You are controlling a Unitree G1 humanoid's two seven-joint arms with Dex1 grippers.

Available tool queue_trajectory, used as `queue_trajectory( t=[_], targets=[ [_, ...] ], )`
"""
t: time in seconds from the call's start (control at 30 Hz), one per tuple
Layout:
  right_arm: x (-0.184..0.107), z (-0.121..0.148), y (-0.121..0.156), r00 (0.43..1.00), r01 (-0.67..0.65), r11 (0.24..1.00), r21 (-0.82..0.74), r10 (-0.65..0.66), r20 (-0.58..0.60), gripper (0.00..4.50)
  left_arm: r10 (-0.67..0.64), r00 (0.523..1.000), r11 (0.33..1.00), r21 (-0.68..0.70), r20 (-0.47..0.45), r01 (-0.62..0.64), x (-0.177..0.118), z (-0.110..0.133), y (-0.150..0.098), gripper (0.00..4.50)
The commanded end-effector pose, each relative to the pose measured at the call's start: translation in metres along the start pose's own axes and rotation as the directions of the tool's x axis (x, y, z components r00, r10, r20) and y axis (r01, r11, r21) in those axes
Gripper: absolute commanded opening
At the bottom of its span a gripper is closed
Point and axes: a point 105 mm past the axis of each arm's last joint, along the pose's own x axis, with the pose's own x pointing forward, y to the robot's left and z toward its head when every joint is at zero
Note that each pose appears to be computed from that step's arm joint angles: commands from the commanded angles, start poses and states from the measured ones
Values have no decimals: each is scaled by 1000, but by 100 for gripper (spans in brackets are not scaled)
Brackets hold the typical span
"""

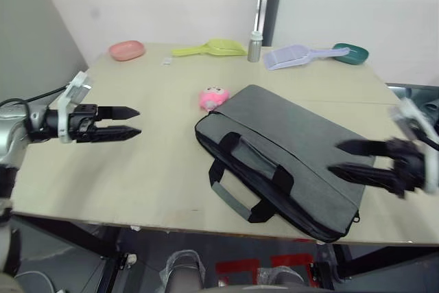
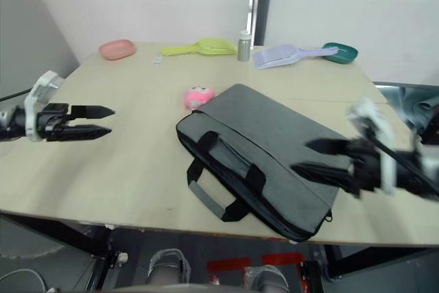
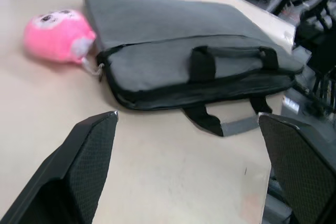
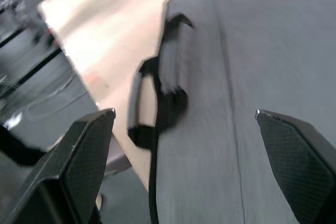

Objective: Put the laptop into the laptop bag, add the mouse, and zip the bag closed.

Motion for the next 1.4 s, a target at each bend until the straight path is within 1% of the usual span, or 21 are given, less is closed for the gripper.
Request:
queue_trajectory(
  t=[0.03,0.1,0.17,0.23,0.3,0.4,0.5,0.53,0.63,0.73,0.87,0.97,1.03,1.1,1.17,1.23,1.3,1.4],
  targets=[
    [-28,-16,14,993,93,995,35,-95,63,448,49,998,991,-126,29,-45,11,3,23,450],
    [-37,-32,23,989,121,987,103,-129,76,448,61,998,979,-193,5,-59,26,-6,36,450],
    [-41,-40,30,986,132,981,144,-145,86,448,56,998,973,-224,-18,-58,38,-13,42,450],
    [-45,-56,37,981,156,961,227,-176,74,448,46,999,958,-282,-21,-50,69,-21,49,450],
    [-48,-66,45,979,169,946,277,-194,65,448,23,1000,944,-330,-18,-28,95,-24,49,450],
    [-47,-68,56,976,179,938,296,-207,64,448,6,999,933,-360,-32,-17,129,-30,46,450],
    [-45,-68,66,974,184,934,305,-214,69,448,-3,1000,919,-393,-18,-4,158,-31,41,450],
    [-43,-68,69,973,188,932,311,-219,69,448,-7,1000,917,-399,-21,-2,165,-33,39,450],
    [-40,-69,78,969,201,923,328,-236,71,448,6,997,917,-398,-75,-36,179,-48,38,450],
    [-39,-71,83,962,222,911,347,-264,77,448,28,996,909,-412,-80,-59,185,-54,38,450],
    [-40,-69,86,946,217,893,396,-292,140,450,26,997,907,-418,-72,-54,184,-55,38,335],
    [-36,-71,83,939,207,884,419,-300,167,450,22,998,907,-419,-58,-44,181,-51,39,222],
    [-33,-76,79,938,214,875,435,-308,158,450,24,999,908,-418,-40,-39,179,-46,40,155],
    [-28,-90,67,942,243,854,460,-321,99,450,18,999,912,-409,-43,-34,175,-44,40,81],
    [-24,-99,60,944,255,845,471,-322,67,450,10,999,917,-397,-53,-30,171,-44,40,10],
    [-19,-103,45,940,254,824,507,-334,73,450,19,999,922,-386,-42,-34,163,-41,43,4],
    [-16,-107,32,935,253,798,546,-346,72,450,-9,1000,920,-391,-11,4,154,-35,41,4],
    [-7,-107,25,949,178,773,609,-298,102,450,-12,1000,919,-394,6,14,143,-33,42,4]
  ],
)
